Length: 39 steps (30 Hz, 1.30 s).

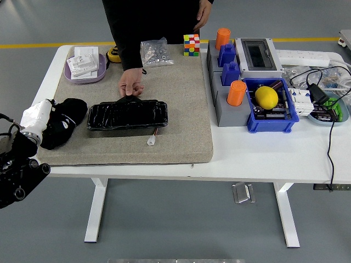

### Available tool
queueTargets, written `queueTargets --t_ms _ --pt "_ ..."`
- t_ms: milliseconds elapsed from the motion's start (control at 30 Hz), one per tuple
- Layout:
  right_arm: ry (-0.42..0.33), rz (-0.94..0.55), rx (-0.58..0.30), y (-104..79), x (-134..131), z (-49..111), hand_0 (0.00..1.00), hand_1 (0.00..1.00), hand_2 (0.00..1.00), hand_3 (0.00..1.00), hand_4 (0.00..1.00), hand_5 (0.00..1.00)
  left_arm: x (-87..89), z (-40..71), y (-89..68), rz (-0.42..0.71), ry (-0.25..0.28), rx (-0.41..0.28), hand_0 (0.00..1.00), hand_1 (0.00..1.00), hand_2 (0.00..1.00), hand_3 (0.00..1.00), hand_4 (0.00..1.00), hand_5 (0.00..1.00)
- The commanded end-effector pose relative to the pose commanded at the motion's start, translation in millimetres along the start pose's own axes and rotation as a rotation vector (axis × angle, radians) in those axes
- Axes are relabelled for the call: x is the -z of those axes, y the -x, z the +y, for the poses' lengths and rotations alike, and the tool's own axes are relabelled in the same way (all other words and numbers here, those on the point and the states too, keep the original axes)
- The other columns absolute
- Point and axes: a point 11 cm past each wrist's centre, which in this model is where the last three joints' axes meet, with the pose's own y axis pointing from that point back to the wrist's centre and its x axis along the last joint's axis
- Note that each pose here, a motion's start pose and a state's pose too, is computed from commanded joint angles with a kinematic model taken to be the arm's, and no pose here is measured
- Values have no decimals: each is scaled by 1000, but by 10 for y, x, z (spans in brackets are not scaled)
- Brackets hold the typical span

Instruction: Pick the rag up,wipe the panel,place it on the desk

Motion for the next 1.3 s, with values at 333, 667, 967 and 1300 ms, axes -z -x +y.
queueTargets --t_ms 333,667,967,1300 --pt "-1 -6 -1 -6 9 3 726 663 695 587 943 586 11 -6 -67 24 3 17 667 833 865 670 816 230" --pt "3 -9 -1 -6 -9 -1 726 663 694 588 943 586 46 25 -76 51 3 44 715 859 888 760 862 317" --pt "6 -9 -4 -15 -25 -2 726 663 695 587 943 587 101 73 -127 134 -8 58 715 861 886 786 869 341" --pt "12 -4 -4 -7 -61 -9 726 662 692 587 942 585 183 174 -265 215 -3 33 716 856 878 769 878 362"
